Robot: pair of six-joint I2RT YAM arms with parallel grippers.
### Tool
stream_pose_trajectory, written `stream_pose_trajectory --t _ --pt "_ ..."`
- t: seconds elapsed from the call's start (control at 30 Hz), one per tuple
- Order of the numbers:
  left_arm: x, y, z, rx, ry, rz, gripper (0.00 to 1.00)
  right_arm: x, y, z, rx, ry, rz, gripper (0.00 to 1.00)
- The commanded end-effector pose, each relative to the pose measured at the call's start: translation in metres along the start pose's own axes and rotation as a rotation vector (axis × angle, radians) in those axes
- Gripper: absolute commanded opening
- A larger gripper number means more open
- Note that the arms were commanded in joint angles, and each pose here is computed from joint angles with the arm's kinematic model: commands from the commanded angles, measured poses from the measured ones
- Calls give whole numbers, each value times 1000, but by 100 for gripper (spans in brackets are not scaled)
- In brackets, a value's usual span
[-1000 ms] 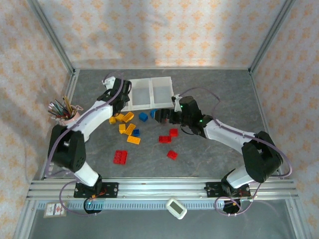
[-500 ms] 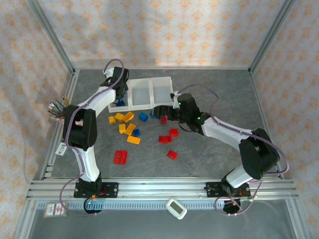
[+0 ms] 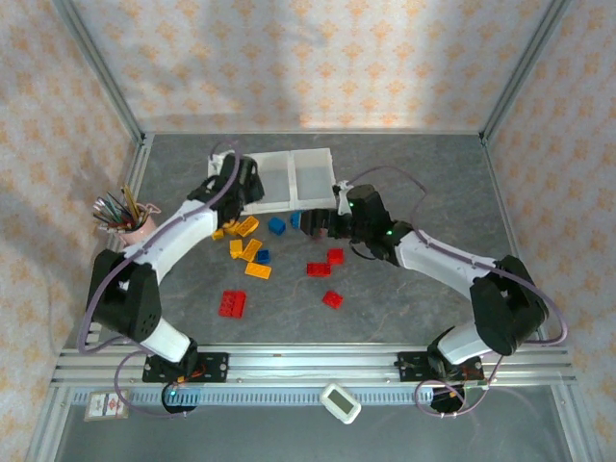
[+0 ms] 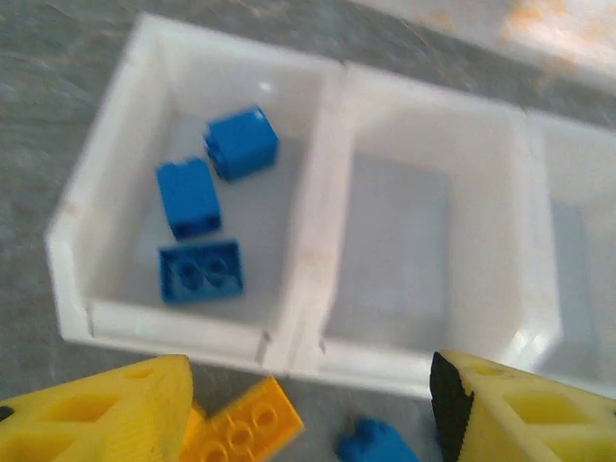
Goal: Sort the legos into containers by color
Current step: Pick up the lego from the center of the table.
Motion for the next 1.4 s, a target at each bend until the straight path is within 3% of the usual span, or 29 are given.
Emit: stream_pose_trajectory --t 0.0,0.23,0.43,0.9,1.37 --pt "-16 44 -3 -1 1 87 69 -10 17 -9 -4 14 36 100" --pt "-36 108 -17 -62 74 152 70 -16 41 -26 30 33 71 100" --pt "-27 142 -28 -40 87 221 67 -11 55 -32 63 8 98 100" --pt "2 162 -32 23 14 272 63 -12 58 -41 57 34 86 100" --pt "19 158 -37 69 -29 252 54 -13 58 -43 56 41 83 100"
Point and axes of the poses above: each hand's point on the last joint's axis, 136 mm out from that joint toward the fingers, its own x axis out along the fingers, its own z axis along the line the jaws close on, y = z × x, the point moved 1 cm from there along -x, back along the fingers, and after that the axes turned 9 degrees about x, right-handed, at the moved point
